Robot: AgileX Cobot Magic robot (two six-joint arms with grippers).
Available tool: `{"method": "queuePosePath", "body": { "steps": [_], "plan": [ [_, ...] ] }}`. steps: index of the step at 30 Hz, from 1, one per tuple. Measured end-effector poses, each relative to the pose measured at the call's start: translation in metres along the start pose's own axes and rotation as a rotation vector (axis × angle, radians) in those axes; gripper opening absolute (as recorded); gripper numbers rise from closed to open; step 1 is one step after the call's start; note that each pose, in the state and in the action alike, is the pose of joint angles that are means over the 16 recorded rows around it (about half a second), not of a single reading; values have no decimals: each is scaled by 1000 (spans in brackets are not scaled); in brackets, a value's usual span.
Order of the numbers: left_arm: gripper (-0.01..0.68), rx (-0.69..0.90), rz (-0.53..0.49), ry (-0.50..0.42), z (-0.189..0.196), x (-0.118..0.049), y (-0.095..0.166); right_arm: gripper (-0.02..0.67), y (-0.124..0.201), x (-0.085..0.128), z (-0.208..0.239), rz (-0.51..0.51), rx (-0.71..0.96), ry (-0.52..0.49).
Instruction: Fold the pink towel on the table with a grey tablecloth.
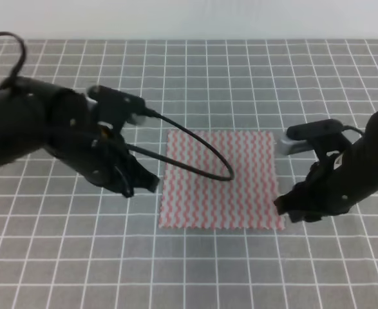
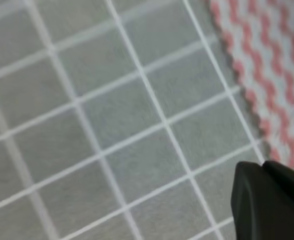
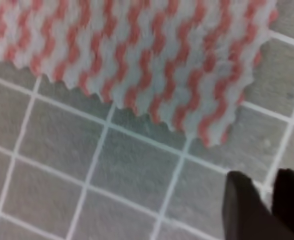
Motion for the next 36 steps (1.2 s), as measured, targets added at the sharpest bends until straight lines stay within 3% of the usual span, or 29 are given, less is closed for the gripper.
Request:
{"method": "queuePosePath", "body": {
  "steps": [7,14,25,36],
  "plan": [
    [-2,98,-47,45,-20,-13,1,288,-5,1,-27,-75,8,-14],
    [-2,95,-53,67,-21,-17,0,325,-8,0,-48,-135,8,-24],
    [-2,94,-54,66,-22,-17,0,291,-16,1,-60,-172,15,-46],
    [-2,94,-68,58,-22,-15,0,139,-25,3,-59,-172,15,-60]
  ]
}}
Point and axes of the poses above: a point on each arm's last joint axis where the gripper is mounted, z pointing back along that axis away from the gripper, x along the wrist's bending axis when the last joint is at zero, y = z × x, the point moved 7 cm from there along -z, pointing out along that axis toward the gripper, and after that the axes turned 11 degrees about z, right-handed, at the moved point
